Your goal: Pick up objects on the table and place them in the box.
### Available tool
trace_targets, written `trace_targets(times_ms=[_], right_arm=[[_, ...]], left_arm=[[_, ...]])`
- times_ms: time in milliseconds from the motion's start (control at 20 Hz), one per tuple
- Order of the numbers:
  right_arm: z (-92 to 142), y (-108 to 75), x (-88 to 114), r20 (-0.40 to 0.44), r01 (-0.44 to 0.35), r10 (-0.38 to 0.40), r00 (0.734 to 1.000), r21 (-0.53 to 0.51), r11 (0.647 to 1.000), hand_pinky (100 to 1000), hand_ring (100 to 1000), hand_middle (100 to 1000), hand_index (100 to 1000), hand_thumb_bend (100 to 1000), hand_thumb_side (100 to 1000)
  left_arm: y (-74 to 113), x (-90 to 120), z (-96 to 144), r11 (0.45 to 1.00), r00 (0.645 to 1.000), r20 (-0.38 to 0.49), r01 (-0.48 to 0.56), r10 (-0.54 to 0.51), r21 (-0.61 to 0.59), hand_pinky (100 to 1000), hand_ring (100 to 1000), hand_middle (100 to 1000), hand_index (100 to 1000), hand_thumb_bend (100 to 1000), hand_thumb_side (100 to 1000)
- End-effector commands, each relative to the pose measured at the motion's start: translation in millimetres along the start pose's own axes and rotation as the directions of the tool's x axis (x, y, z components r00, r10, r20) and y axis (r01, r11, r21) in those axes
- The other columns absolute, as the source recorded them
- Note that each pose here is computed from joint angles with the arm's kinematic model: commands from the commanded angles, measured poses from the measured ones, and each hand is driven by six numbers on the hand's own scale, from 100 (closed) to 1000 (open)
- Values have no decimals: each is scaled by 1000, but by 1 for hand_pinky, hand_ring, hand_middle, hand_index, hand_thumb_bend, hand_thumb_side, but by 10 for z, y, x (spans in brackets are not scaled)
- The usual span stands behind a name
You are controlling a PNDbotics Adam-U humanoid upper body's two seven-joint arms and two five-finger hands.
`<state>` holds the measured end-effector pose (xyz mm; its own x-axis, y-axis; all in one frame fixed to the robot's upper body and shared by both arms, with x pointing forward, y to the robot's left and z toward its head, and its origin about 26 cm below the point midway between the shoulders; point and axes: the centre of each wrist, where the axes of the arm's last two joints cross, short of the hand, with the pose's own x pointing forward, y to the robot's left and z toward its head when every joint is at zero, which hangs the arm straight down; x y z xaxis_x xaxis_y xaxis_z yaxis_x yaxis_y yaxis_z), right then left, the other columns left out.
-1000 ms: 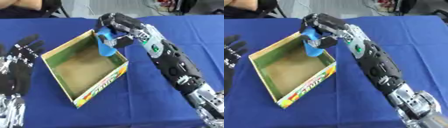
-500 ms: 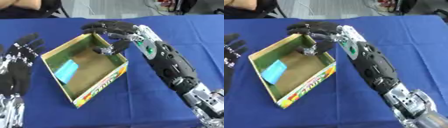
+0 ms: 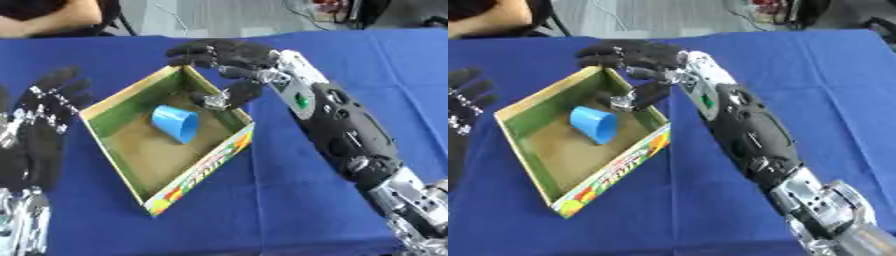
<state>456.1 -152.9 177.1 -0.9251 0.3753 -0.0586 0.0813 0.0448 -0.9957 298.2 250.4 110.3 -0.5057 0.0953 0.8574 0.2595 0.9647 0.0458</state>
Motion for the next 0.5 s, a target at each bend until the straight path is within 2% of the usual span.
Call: trace_targets(times_ms=[50, 100, 150, 250, 350, 450, 500], right_arm=[[283, -116, -34, -39, -25, 22, 999, -78, 997, 1000, 1000, 1000, 1000, 100, 894], [382, -112, -21, -58, -19, 13, 998, -115, 993, 1000, 1000, 1000, 1000, 100, 956], [505, -114, -9, -89, -10, -7, 996, -180, 984, 1000, 995, 1000, 1000, 100, 848], [744, -134, 43, -157, -9, -46, 986, -333, 943, 1000, 953, 977, 1000, 100, 823], [967, -175, 121, -230, -40, -87, 969, -497, 867, 1000, 923, 953, 1000, 100, 799], [1205, -223, 220, -312, -118, -117, 943, -641, 758, 1000, 910, 938, 1000, 100, 781], [1331, -228, 268, -370, -175, -131, 920, -685, 707, 1000, 907, 929, 993, 100, 778]], left_arm=[[39, 76, -35, 1000, 999, 30, 15, -15, 7, 879, 870, 866, 848, 970, 1000], [46, 76, -32, 1000, 999, 29, 17, -18, 12, 879, 871, 867, 848, 969, 1000], [55, 74, -27, 1000, 999, 28, 20, -21, 17, 879, 871, 869, 848, 968, 1000], [67, 71, -21, 999, 999, 25, 26, -26, 23, 879, 872, 870, 848, 967, 1000], [75, 66, -16, 999, 999, 23, 29, -29, 28, 879, 873, 871, 847, 966, 1000], [85, 58, -9, 999, 999, 19, 32, -32, 34, 880, 874, 873, 846, 964, 1000], [89, 53, -4, 999, 999, 16, 33, -33, 38, 880, 874, 874, 846, 964, 1000]])
